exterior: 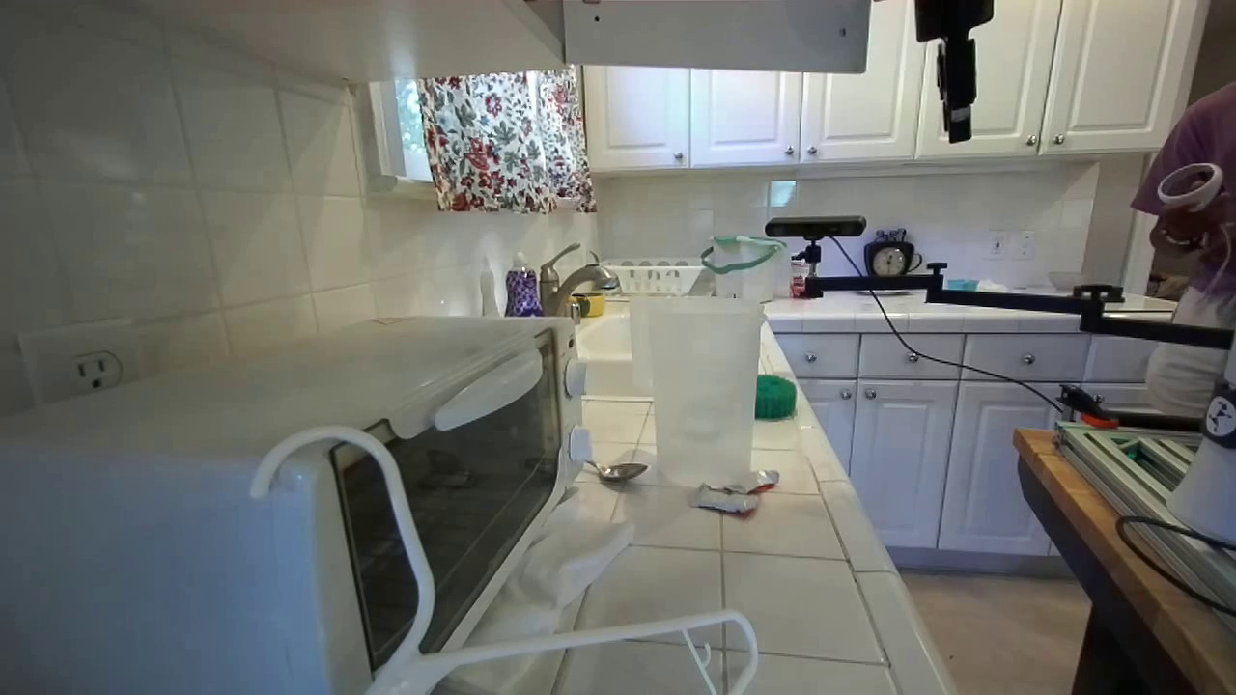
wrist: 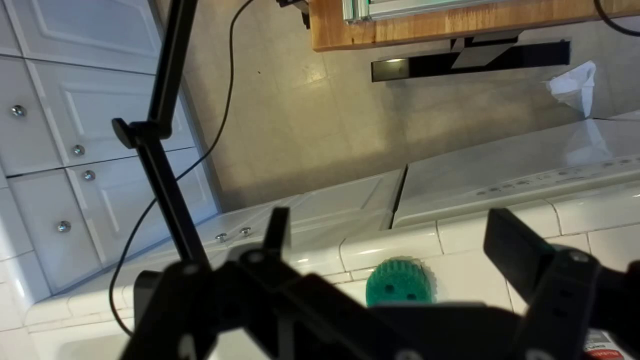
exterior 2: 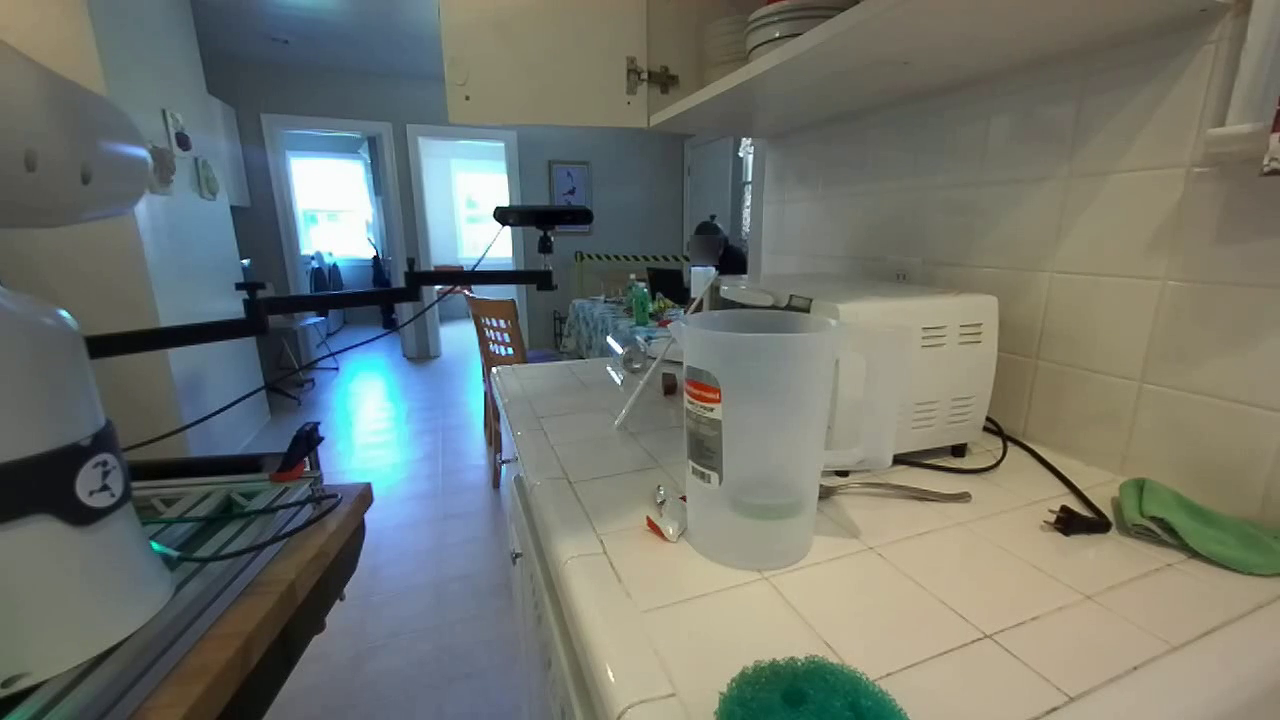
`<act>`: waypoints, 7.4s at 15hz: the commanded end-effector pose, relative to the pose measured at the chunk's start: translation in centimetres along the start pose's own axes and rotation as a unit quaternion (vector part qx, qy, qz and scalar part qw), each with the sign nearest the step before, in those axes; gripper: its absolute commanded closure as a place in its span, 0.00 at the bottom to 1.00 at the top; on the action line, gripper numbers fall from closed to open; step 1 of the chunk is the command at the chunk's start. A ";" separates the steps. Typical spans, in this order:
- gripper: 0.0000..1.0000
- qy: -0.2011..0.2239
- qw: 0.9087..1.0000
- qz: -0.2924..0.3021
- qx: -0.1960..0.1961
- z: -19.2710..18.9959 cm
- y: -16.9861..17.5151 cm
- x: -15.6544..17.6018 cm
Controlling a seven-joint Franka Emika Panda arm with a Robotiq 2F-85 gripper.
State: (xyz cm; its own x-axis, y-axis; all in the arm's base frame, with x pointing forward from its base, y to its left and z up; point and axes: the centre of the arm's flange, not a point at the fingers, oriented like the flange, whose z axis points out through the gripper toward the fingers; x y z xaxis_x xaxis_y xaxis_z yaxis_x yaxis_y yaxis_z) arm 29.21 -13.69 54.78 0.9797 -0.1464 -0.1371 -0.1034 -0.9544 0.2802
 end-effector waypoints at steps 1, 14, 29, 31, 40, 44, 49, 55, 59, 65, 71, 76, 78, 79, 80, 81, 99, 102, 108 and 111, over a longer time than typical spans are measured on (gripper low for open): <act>0.00 0.000 1.000 0.000 0.000 0.0 0.0 0.0; 0.00 0.088 0.988 -0.126 -0.032 -5.7 -11.2 -2.8; 0.00 0.329 0.917 -0.218 0.056 -12.8 -21.1 -1.9; 0.00 0.329 0.917 -0.221 0.055 -12.7 -21.5 -1.7; 0.00 0.415 0.879 -0.231 0.047 -15.2 -21.5 -0.1; 0.00 0.509 0.824 -0.242 0.063 -19.3 -22.9 2.5; 0.00 0.563 0.779 -0.266 0.076 -23.5 -25.7 5.7; 0.00 0.576 0.758 -0.275 0.134 -28.8 -29.0 6.4; 0.00 0.573 0.750 -0.272 0.191 -31.4 -30.4 6.7; 0.00 0.560 0.752 -0.245 0.246 -32.7 -31.3 9.8; 0.00 0.557 0.761 -0.234 0.238 -31.9 -31.6 10.7; 0.00 0.546 0.773 -0.225 0.230 -32.1 -31.4 11.8; 0.00 0.539 0.782 -0.217 0.227 -32.1 -31.1 13.0; 0.00 0.536 0.785 -0.211 0.227 -32.1 -31.0 13.5; 0.00 0.533 0.788 -0.209 0.227 -32.4 -30.9 14.1; 0.00 0.529 0.789 -0.208 0.230 -32.5 -31.0 14.5; 0.00 0.489 0.800 -0.246 0.246 -34.3 -38.4 19.3; 0.00 0.489 0.797 -0.252 0.251 -34.3 -39.7 19.8; 0.00 0.500 0.787 -0.264 0.245 -34.6 -41.6 20.3; 0.00 0.503 0.787 -0.267 0.238 -34.5 -42.1 20.8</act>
State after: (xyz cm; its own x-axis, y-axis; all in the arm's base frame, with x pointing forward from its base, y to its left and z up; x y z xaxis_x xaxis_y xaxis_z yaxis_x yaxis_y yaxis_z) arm 58.43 31.50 72.20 0.5314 0.3526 0.7703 0.5551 -0.8318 -0.0021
